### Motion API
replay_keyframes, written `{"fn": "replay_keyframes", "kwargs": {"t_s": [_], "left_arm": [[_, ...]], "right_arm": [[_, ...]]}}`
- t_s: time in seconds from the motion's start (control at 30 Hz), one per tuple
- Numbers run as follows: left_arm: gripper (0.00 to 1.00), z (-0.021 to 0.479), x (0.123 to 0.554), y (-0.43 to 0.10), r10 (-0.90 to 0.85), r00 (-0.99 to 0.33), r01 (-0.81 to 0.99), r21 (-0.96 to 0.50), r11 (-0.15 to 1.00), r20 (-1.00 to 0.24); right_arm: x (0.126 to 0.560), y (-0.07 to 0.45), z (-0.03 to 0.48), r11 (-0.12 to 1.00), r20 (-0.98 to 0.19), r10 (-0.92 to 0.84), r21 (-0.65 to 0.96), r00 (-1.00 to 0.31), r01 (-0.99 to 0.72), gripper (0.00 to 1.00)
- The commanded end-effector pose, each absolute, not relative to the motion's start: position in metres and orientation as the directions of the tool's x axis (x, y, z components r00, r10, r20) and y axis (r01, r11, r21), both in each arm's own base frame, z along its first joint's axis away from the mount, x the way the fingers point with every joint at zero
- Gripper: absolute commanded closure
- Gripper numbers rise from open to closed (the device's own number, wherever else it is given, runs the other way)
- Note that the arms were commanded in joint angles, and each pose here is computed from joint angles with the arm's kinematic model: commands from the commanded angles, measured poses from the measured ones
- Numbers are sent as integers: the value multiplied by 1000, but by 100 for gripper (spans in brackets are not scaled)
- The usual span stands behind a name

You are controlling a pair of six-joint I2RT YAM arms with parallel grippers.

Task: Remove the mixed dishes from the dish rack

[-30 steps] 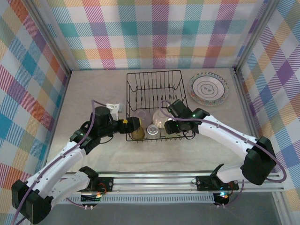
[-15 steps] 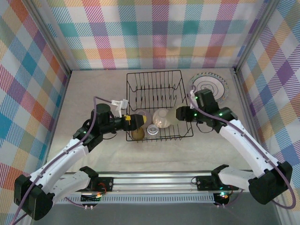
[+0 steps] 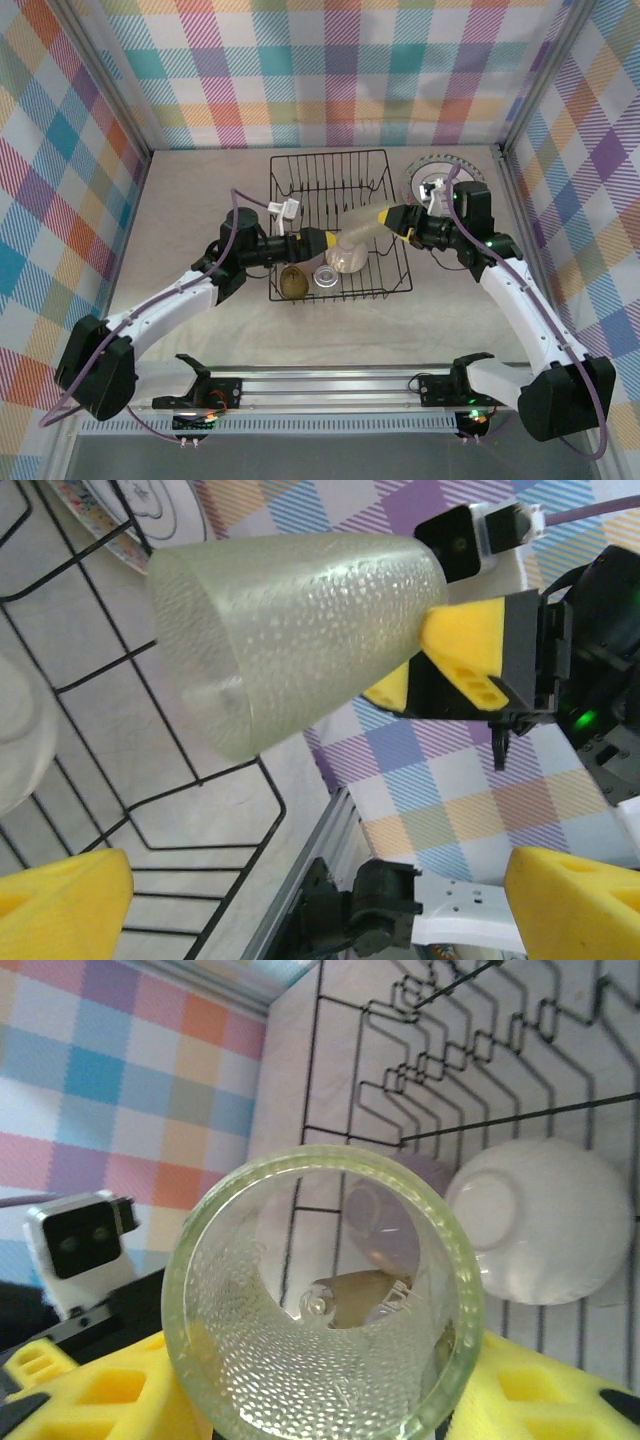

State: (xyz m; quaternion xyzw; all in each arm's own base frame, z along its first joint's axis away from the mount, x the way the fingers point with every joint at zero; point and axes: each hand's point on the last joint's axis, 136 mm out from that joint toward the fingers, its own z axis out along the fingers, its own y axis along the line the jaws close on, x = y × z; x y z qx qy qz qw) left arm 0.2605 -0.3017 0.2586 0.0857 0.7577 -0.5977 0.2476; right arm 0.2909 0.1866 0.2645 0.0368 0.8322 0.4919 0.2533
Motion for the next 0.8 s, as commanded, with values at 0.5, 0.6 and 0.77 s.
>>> {"fn": "replay_keyframes", "kwargs": {"t_s": [0.5,0.6,0.77], "left_arm": [[12,322,268,-331,-228,-813,544,-838,30,-536],[14,329,265,-330,-249,-816,540,-842,-4,-522],[20,335,262,-325,-279,-814,534,-845,-14,-510]], "right_arm": [[287,200,278,283,-280,281,938,-918,-199,73],[289,200,276,275,-267,281,943,-922,-189,73],[292,200,274,262,-253,284,948,-925,-179,73]]}}
